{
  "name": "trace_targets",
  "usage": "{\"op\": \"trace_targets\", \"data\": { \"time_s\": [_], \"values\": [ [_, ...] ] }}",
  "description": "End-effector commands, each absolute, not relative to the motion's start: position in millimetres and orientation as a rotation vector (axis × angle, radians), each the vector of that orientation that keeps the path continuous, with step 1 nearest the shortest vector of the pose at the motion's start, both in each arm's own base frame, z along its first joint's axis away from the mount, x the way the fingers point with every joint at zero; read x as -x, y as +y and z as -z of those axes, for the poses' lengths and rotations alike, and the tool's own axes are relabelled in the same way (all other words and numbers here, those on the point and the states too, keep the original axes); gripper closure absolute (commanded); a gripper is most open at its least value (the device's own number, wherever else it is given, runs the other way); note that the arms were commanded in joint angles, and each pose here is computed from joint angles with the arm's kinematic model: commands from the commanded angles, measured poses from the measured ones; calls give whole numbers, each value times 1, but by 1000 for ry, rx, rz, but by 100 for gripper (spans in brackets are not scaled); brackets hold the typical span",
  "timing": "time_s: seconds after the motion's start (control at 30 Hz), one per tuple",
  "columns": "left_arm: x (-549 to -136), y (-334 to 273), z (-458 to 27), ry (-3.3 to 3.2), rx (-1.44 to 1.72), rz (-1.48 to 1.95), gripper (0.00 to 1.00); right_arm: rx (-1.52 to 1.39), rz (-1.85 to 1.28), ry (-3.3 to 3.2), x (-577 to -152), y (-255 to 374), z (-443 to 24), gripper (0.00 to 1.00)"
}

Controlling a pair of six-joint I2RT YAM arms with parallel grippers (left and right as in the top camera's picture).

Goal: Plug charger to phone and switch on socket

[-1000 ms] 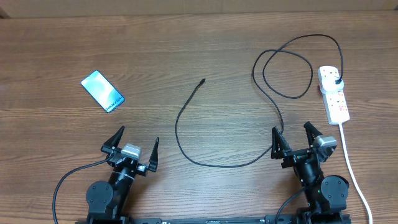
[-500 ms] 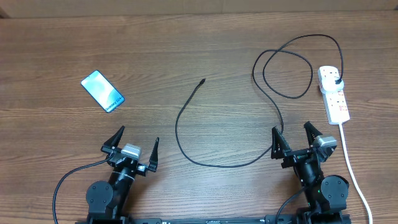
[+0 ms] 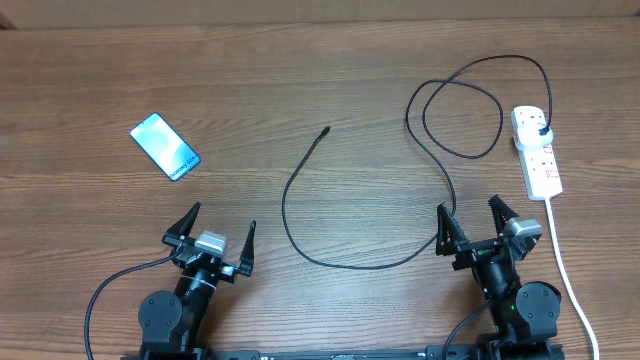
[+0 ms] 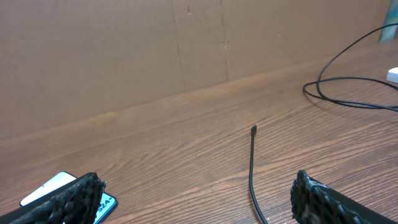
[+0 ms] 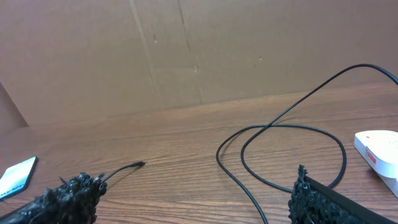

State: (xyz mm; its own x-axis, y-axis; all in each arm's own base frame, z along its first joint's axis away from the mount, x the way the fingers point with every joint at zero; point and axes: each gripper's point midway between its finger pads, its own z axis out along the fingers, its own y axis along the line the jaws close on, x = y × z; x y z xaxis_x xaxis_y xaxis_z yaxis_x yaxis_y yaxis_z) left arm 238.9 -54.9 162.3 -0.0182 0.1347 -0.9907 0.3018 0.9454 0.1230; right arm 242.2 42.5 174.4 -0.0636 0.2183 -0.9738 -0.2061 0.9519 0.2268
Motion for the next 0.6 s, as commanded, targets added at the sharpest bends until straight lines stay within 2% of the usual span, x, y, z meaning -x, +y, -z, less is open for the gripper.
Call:
{"op": "trace_targets", "data": {
  "time_s": [0.0,0.57],
  "values": [
    [-239,-54,-162,1585,-354,123,1,-8,-341,1594,-242,42,-172,0],
    [-239,-54,-162,1583,-357,120,0,-8,-341,1594,-242,42,-172,0]
  ]
}}
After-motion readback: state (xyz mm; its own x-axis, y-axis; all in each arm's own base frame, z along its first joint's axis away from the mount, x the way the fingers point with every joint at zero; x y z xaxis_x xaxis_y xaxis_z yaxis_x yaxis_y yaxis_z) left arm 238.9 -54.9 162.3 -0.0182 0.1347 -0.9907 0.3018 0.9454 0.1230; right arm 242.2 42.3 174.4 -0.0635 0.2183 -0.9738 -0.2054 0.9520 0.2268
